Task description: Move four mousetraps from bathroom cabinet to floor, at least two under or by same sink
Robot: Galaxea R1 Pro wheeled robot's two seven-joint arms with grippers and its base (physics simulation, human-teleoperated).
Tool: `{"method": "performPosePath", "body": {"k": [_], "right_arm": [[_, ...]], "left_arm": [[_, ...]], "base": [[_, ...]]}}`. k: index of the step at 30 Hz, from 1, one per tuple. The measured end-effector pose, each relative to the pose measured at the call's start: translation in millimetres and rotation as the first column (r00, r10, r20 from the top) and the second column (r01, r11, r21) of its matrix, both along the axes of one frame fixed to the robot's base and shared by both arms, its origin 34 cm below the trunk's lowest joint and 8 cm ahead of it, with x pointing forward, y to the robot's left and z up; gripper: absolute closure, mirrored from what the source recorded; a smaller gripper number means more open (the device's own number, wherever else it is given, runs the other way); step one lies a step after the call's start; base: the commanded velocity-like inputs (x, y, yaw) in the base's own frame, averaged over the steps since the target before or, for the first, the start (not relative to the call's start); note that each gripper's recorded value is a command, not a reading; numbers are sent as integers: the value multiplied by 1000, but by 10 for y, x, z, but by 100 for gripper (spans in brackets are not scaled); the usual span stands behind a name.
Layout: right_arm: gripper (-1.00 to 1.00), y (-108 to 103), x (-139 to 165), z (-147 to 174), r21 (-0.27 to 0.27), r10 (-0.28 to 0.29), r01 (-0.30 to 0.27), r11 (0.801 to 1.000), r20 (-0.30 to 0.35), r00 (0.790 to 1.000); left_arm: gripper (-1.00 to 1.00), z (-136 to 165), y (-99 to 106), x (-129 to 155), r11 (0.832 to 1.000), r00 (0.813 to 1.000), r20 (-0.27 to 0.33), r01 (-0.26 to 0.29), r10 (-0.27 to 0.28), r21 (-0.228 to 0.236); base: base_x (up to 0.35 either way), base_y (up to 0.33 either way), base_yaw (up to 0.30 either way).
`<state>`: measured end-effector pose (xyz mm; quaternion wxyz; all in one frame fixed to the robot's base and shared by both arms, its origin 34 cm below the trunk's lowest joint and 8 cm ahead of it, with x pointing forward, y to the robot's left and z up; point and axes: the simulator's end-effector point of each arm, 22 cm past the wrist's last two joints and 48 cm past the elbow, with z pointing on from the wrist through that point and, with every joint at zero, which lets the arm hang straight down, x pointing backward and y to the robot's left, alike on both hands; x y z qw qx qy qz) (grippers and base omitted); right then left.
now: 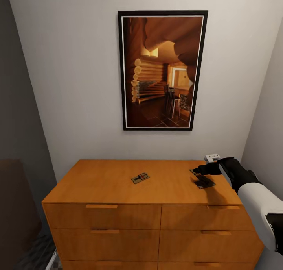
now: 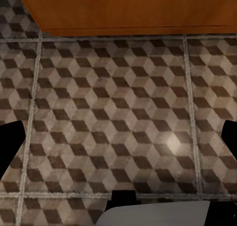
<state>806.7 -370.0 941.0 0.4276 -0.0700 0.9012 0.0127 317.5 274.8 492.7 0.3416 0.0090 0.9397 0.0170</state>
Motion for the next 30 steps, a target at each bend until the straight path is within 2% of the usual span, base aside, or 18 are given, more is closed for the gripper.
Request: {"method": "performPosePath", "body": {"k": [16,30], "right_arm": [[-100,-3,4,-92,2,-1,1,1000,-14,1000],[-100,6,20,-132,-1,9,-9,1000,0,1000]], "left_arm": [[-100,-18,1,-33,1000,1000,-10,-1,1,0],[-100,-18,1,-35,1000,1000,-10,0,0,0]], "base": [[0,0,0],[0,0,0]]}}
